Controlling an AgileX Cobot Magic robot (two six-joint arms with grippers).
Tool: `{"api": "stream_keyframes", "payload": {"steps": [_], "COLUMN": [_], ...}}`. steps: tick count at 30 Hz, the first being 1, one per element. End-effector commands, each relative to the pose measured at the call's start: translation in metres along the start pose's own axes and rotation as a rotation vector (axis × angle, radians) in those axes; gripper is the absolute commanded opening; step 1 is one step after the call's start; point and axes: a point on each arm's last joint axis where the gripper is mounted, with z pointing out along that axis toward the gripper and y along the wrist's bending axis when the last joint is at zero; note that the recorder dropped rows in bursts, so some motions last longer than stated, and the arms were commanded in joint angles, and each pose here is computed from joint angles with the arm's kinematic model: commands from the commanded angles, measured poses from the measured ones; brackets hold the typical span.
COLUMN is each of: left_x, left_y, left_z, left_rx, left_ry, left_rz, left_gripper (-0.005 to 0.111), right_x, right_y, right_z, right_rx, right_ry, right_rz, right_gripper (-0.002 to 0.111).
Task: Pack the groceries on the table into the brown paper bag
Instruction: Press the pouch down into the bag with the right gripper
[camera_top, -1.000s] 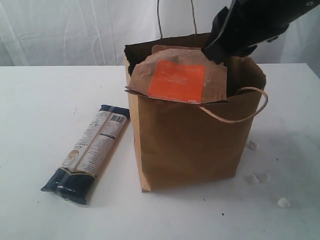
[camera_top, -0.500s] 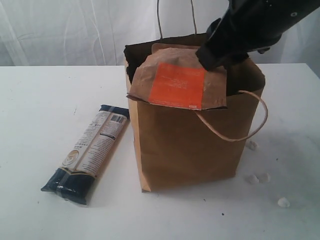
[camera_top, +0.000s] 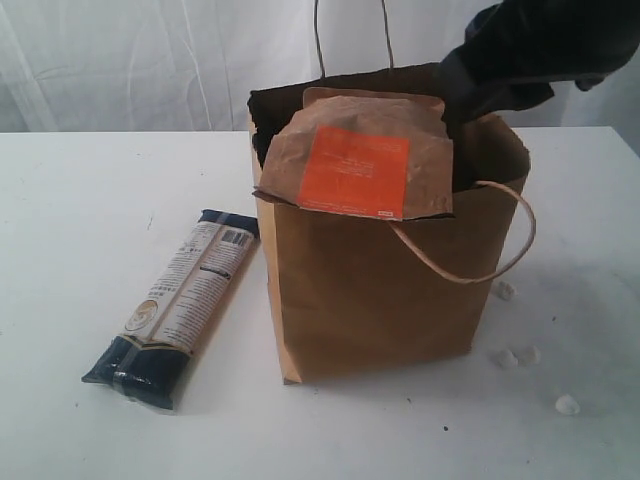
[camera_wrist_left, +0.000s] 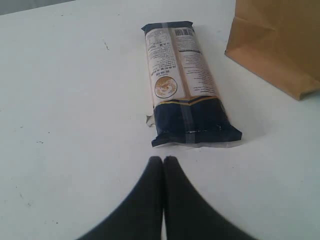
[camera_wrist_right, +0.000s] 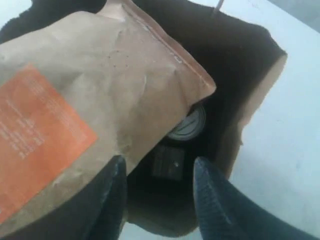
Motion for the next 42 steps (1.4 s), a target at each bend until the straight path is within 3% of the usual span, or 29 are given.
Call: {"api": "stream_keyframes", "payload": {"steps": [1, 7, 19, 29, 42], "left_x": [0.001, 0.001, 0.001, 0.001, 0.001], "left_y": [0.000, 0.000, 0.000, 0.000, 0.000], "left_z": [0.000, 0.000, 0.000, 0.000, 0.000], "left_rx": [0.001, 0.001, 0.001, 0.001, 0.001], "left_ry": [0.002, 0.002, 0.002, 0.002, 0.002], "left_rz": [-0.004, -0.004, -0.004, -0.004, -0.004], "left_gripper": [0.000, 0.000, 0.000, 0.000, 0.000], "right_x": [0.004, 0.004, -0.005, -0.003, 0.013], "right_y": [-0.009, -0.013, -0.003, -0.014, -0.013], "right_z": [-0.002, -0.003, 0.010, 0.021, 0.047], "right_rx": [0.021, -0.068, -0.233, -0.212, -0.289], "right_ry": [0.016, -0.001, -0.013, 0.018, 0.037], "right_rz": [0.072, 0.197, 0.273, 0.301, 0.372], "right_gripper": [0.043, 0.057, 0.057, 0.057, 0.057]}}
